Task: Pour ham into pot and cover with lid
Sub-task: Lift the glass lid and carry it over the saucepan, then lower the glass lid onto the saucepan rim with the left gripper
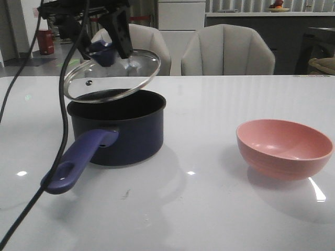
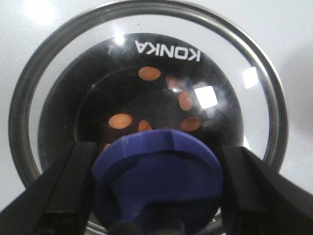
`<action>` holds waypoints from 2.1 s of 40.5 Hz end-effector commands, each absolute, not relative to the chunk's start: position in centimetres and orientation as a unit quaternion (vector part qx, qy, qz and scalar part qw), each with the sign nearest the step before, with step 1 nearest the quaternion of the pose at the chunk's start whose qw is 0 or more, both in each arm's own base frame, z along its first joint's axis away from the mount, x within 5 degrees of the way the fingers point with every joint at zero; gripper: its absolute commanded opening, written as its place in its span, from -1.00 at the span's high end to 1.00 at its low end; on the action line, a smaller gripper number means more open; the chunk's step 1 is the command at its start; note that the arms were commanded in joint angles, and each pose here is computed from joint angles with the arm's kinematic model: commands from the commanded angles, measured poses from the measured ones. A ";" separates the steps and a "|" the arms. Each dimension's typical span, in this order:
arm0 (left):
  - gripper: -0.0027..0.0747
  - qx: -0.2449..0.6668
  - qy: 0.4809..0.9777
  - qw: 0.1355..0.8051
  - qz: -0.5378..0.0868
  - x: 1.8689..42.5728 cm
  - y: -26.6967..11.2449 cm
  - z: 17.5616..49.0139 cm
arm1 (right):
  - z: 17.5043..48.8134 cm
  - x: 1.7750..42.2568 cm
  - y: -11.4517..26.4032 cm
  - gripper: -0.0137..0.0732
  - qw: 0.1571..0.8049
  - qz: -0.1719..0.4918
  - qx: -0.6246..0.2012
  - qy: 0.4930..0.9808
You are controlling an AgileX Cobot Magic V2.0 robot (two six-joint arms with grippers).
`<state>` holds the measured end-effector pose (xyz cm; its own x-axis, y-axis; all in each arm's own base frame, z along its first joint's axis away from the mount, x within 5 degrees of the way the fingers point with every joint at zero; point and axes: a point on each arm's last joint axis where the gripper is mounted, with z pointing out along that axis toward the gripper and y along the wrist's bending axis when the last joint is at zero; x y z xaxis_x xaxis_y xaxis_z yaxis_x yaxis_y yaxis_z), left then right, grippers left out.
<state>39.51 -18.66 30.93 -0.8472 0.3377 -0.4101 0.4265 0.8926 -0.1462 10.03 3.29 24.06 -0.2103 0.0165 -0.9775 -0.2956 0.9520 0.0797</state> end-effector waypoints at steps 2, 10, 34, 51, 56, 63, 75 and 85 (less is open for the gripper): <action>0.30 0.218 0.939 0.236 -0.125 39.0 -19.7 34.0 | 25.8 10.2 3.3 0.33 0.665 0.129 -0.085 0.730; 0.30 0.223 0.944 0.215 -0.110 39.5 -19.9 33.1 | 25.8 10.2 3.3 0.33 0.665 0.129 -0.085 0.730; 0.30 0.227 0.947 0.208 -0.091 40.0 -19.8 32.6 | 25.8 10.2 3.3 0.33 0.665 0.129 -0.085 0.730; 0.28 0.227 0.947 0.211 -0.089 40.1 -19.8 32.7 | 25.8 10.2 3.3 0.33 0.665 0.129 -0.085 0.730; 0.20 0.227 0.947 0.210 -0.089 40.1 -19.8 32.7 | 25.8 10.2 3.3 0.33 0.665 0.129 -0.085 0.730; -0.11 0.228 0.947 0.209 -0.089 40.0 -19.9 32.8 | 25.8 10.2 3.3 0.33 0.665 0.129 -0.085 0.730; -0.25 0.228 0.946 0.210 -0.090 40.0 -19.9 32.9 | 25.8 10.2 3.3 0.33 0.665 0.129 -0.085 0.730; -0.27 0.228 0.947 0.209 -0.091 40.0 -19.9 32.9 | 25.8 10.2 3.3 0.33 0.665 0.129 -0.085 0.730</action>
